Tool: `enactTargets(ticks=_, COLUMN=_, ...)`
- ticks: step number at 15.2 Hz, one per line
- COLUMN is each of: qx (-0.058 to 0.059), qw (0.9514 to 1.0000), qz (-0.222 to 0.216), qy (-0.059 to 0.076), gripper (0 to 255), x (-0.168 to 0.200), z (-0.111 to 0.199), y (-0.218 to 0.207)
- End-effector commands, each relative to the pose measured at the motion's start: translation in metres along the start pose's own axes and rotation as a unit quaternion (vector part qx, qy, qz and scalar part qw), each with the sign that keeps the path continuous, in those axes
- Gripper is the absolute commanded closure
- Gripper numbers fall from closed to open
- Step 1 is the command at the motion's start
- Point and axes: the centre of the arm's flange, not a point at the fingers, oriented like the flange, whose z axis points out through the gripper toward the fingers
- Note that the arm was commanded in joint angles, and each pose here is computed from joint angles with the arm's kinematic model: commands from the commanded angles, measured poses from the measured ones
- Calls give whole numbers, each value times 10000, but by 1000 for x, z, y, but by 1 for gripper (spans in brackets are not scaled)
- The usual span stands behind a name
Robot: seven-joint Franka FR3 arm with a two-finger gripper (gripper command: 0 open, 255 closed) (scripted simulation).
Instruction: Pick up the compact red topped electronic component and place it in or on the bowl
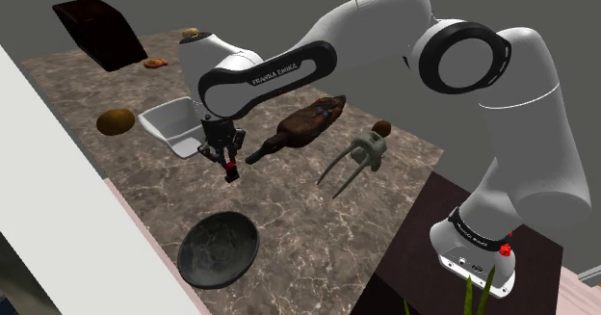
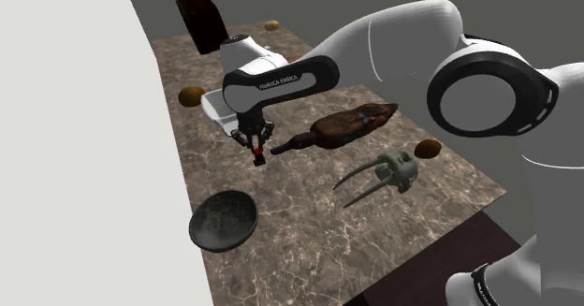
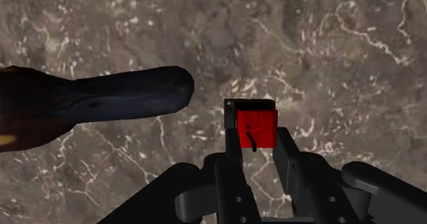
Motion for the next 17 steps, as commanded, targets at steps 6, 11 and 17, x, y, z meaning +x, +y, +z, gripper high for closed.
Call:
enactTargets(ticks=6, qx=-2, qw=10000, qz=1, qy=-1, gripper=255, x=-4, z=-37, y=2)
enactTargets(ticks=11, qx=-2, qw=10000, qz=1, qy=-1, gripper=255, x=-7, z=-63, y=2)
enactTargets(ticks=17, qx=-2, qw=10000, qz=1, qy=-1, gripper=255, x=-10, z=-94, y=3)
